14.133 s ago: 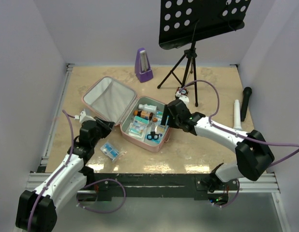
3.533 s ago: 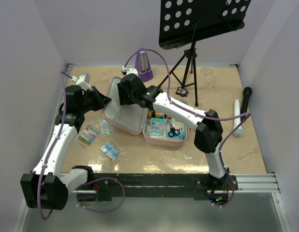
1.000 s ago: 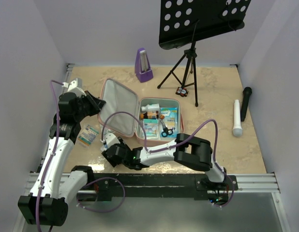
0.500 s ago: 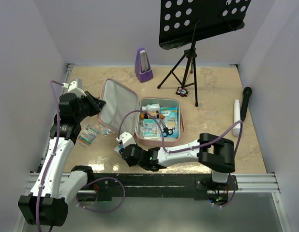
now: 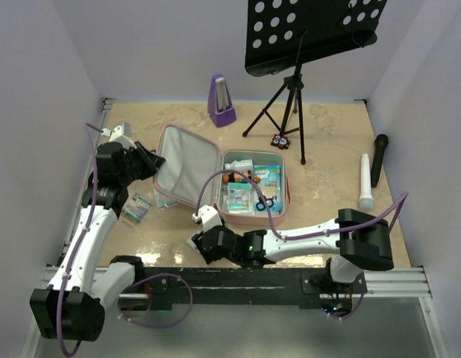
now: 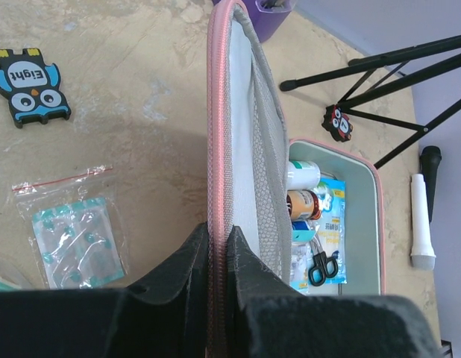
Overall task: Organize the medicine kit
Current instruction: Pick up the medicine pouch from the center of the board.
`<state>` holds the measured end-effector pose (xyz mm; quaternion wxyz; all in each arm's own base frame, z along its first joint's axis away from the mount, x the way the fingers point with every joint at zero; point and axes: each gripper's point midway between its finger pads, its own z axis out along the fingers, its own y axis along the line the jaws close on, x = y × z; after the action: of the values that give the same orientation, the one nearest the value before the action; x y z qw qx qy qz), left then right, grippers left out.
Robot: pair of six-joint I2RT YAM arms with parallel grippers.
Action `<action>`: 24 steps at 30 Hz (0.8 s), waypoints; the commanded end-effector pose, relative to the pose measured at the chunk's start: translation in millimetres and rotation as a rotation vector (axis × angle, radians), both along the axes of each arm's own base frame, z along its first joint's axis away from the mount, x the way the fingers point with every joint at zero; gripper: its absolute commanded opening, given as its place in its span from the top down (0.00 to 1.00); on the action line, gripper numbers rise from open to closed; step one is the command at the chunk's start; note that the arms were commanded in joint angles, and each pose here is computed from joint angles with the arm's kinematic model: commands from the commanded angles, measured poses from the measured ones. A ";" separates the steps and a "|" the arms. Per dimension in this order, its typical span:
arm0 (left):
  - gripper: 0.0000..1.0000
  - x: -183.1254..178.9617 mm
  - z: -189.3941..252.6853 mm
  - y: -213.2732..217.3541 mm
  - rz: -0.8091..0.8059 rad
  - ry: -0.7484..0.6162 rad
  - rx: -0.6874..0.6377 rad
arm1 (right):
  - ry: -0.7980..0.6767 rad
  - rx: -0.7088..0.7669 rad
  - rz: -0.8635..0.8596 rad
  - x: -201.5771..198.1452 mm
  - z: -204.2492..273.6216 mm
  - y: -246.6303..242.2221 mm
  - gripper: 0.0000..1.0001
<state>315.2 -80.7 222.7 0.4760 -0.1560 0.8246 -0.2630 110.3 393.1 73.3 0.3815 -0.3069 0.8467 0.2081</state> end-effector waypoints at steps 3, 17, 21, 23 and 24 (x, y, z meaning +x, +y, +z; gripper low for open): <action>1.00 5.0 21.4 -2.4 -0.006 -0.074 -0.023 | 0.014 -0.014 -0.063 4.1 -15.6 3.7 0.46; 1.00 2.5 22.2 2.3 0.015 -0.078 -0.005 | 0.019 -0.107 -0.190 13.5 -49.3 -7.6 0.30; 1.00 2.3 20.7 1.2 0.011 -0.075 -0.008 | 0.014 -0.129 -0.202 14.7 -53.9 -12.1 0.26; 1.00 2.1 20.1 1.5 0.011 -0.075 -0.008 | 0.027 -0.146 -0.193 12.1 -60.7 -13.0 0.28; 1.00 1.8 19.9 1.8 0.013 -0.075 -0.008 | 0.036 -0.152 -0.185 10.2 -64.9 -12.8 0.30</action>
<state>313.5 -80.9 226.9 0.4805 -0.1581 0.8205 -0.2664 120.5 389.7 23.9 0.3696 -0.2506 0.8835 0.1414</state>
